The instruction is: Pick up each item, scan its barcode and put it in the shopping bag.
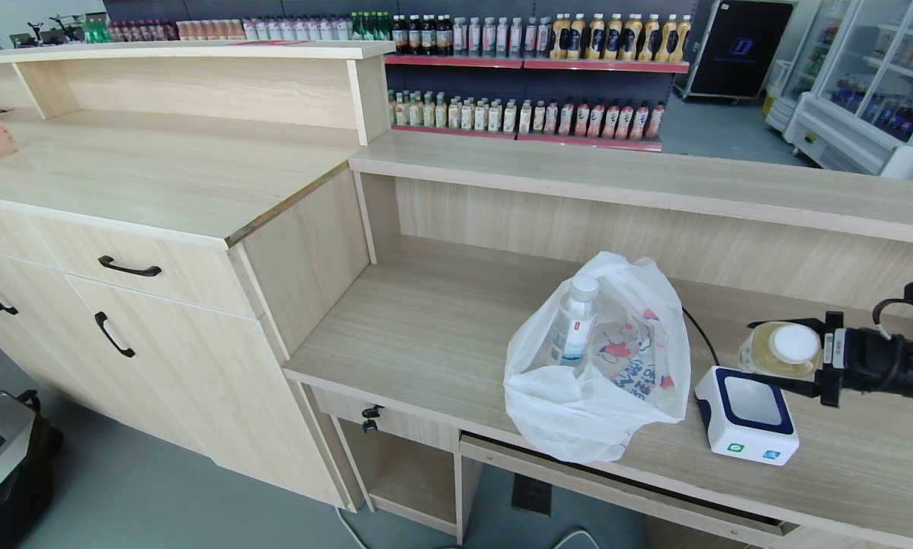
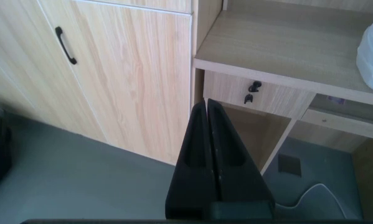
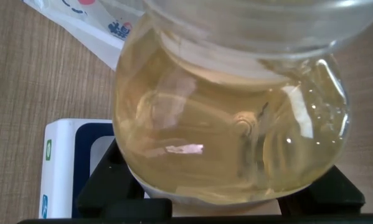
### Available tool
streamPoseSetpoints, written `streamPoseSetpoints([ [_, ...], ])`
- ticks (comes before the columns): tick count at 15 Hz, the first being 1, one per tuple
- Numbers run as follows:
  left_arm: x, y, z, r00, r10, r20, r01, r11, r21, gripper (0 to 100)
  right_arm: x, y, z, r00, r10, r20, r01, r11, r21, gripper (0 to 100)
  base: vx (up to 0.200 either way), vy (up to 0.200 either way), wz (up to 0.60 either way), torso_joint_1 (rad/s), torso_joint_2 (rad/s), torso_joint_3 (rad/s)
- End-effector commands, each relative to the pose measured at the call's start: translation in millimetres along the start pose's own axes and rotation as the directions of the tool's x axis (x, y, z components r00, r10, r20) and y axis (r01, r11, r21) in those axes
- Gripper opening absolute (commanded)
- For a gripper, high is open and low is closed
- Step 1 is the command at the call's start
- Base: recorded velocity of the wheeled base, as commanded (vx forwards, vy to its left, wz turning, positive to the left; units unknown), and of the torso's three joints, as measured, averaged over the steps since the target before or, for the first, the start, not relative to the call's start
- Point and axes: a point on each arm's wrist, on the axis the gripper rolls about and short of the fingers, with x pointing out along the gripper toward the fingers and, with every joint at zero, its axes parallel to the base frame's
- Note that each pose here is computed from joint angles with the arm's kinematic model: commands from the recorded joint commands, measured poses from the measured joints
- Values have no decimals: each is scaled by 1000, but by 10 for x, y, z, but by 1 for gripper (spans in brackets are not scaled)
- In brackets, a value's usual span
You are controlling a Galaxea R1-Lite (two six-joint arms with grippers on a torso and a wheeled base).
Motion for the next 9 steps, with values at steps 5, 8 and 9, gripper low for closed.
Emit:
streamPoseSetpoints([
  [5, 0, 0, 0, 1000, 0, 0, 0, 1000, 0, 0, 56, -57, -72, 1000, -4, 6, 4, 1000, -11, 0, 0, 0, 0, 0, 0, 0],
  [8, 0, 0, 0, 1000, 0, 0, 0, 1000, 0, 0, 93, -75, -75, 1000, -1, 13, 1, 1000, -17, 0, 0, 0, 0, 0, 0, 0],
  [9, 0, 0, 0, 1000, 0, 0, 0, 1000, 0, 0, 104, -82, -73, 1000, -1, 15, 1, 1000, -21, 0, 0, 0, 0, 0, 0, 0],
])
